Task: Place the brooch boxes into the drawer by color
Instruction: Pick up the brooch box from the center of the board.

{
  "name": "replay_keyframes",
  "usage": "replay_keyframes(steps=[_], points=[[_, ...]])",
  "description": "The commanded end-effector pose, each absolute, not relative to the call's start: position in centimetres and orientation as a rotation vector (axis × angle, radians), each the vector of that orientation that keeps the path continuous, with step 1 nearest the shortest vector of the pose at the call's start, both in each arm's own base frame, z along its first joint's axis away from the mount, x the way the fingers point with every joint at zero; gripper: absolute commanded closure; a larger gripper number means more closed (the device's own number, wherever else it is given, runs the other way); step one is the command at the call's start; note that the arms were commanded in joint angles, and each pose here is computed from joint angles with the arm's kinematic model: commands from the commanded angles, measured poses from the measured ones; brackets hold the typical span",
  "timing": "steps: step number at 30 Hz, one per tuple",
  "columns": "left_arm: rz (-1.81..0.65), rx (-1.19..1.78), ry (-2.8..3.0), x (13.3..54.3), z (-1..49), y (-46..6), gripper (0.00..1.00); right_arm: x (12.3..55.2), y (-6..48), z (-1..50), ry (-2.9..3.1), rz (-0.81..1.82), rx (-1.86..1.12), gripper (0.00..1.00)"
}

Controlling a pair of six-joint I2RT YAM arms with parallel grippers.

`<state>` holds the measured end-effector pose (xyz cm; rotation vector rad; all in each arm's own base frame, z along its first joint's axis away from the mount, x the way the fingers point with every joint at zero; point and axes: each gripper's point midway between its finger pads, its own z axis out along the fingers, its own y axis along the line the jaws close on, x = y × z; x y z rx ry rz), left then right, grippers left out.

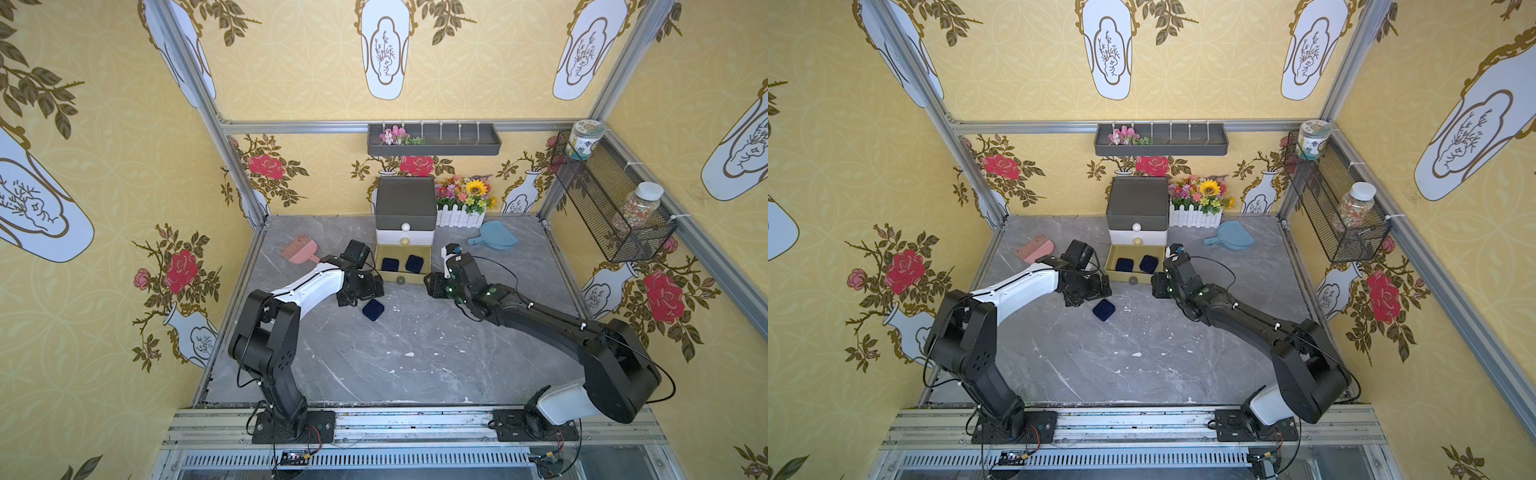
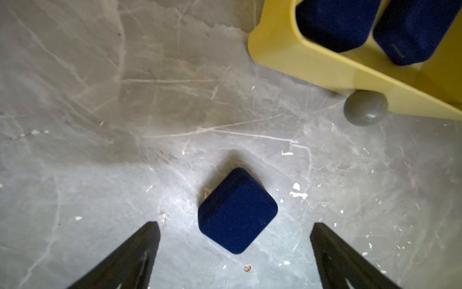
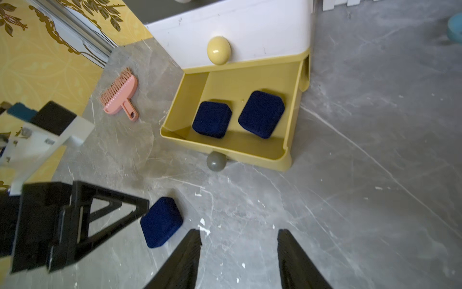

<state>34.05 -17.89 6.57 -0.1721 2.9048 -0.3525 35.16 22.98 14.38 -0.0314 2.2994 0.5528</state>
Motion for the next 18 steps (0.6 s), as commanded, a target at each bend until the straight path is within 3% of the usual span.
replay_keyframes(steps=[1, 18], points=[[-0.255, -0.1, 3.003, 32.9, 5.4, -17.6, 0.0, 34.4, 22.1, 14.2, 2.289, 0.566, 0.001, 0.45], [-0.105, 0.014, 3.082, 32.5, 3.0, -19.3, 0.02, 32.2, 19.2, 12.9, 2.311, 0.542, 0.064, 0.42]])
